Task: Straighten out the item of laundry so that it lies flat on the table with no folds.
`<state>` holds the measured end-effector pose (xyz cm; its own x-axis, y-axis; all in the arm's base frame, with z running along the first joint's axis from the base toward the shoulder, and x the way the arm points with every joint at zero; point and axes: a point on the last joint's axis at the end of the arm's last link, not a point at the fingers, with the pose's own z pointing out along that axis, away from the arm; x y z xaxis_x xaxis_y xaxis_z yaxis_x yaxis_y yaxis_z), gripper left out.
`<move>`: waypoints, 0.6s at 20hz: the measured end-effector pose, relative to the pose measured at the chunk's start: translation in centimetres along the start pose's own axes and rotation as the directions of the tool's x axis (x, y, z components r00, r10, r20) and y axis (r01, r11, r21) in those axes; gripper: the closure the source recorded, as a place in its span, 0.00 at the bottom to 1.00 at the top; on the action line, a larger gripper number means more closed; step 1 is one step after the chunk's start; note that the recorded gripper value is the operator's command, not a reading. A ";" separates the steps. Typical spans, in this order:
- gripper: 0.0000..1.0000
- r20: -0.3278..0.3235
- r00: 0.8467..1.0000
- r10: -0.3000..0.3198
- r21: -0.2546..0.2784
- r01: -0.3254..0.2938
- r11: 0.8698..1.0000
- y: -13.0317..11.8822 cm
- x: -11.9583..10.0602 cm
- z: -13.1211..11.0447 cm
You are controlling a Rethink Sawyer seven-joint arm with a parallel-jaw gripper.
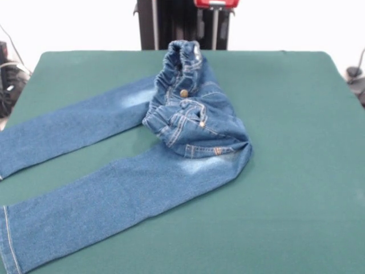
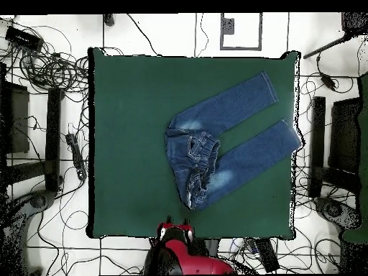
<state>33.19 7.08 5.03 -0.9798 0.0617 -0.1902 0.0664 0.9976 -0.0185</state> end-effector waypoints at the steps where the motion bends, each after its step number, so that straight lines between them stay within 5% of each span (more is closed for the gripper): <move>1: 0.00 -0.015 1.000 0.010 0.002 -0.010 1.000 -0.2 0.3 -0.5; 7: 0.00 -0.097 0.991 0.090 0.018 -0.088 0.996 -2.6 -0.9 -3.1; 12: 0.00 -0.224 0.958 0.181 0.057 -0.173 0.983 -5.8 -3.6 -5.5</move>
<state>35.34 1.26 11.22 -0.9685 0.2468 0.0342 0.2454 0.9686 -0.0411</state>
